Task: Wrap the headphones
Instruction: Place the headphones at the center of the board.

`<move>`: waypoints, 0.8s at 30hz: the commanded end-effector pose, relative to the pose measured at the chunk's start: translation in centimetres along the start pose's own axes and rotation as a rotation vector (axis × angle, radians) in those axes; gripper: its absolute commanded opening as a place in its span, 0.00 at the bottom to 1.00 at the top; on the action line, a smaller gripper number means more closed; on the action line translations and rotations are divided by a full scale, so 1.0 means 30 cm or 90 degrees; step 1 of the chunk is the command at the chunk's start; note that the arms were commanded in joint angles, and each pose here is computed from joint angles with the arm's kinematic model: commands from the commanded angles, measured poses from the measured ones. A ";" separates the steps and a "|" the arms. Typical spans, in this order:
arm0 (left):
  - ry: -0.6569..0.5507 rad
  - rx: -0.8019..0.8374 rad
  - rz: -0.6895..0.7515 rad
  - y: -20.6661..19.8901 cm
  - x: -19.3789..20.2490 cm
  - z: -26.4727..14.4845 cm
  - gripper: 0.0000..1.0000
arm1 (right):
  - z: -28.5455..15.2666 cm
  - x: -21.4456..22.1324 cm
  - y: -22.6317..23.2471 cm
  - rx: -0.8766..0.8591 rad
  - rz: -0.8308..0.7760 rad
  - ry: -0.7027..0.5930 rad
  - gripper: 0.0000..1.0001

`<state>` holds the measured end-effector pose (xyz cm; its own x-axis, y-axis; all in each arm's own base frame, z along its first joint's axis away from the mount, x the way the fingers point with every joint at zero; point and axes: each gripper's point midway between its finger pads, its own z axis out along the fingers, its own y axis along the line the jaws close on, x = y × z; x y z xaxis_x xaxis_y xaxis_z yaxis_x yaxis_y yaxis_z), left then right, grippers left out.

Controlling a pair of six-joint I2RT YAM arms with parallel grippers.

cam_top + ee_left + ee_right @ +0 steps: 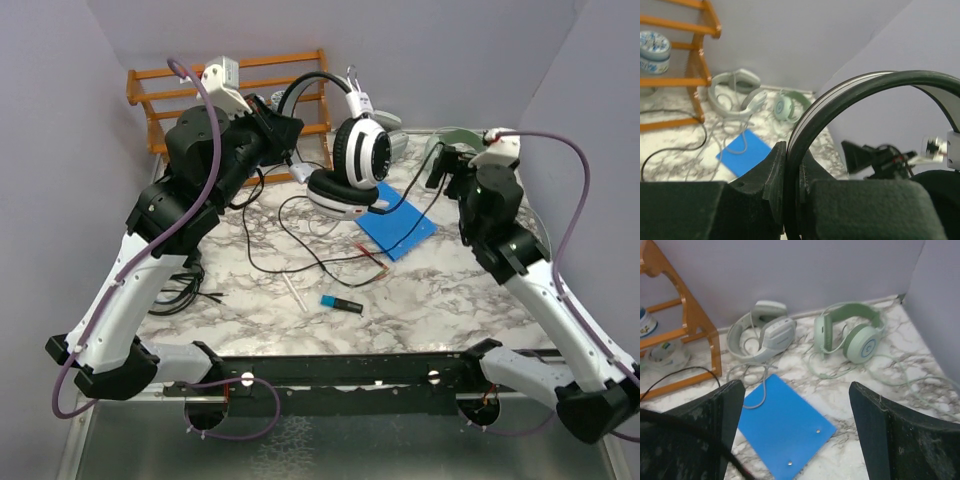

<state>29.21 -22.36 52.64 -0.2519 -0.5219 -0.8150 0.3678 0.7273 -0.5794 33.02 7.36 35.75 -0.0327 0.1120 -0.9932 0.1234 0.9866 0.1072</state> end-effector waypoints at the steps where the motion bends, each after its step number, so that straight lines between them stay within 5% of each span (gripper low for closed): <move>1: -0.013 -0.031 -0.069 0.055 0.026 -0.052 0.00 | 0.048 0.165 0.113 -0.119 0.039 0.158 0.95; 11: 0.128 -0.248 -0.179 0.424 0.514 -0.067 0.00 | -0.004 0.367 0.119 -0.155 0.056 0.242 0.91; 24: 0.108 -0.512 -0.393 0.811 0.932 -0.155 0.00 | -0.196 0.626 0.108 -0.238 0.085 0.358 0.86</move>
<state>25.45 -16.83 15.22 -0.5398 -0.6853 -0.4889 -0.4450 0.7253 -0.5252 28.56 12.56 17.84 -0.5326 0.1604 -0.8310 -0.1455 0.9499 0.2766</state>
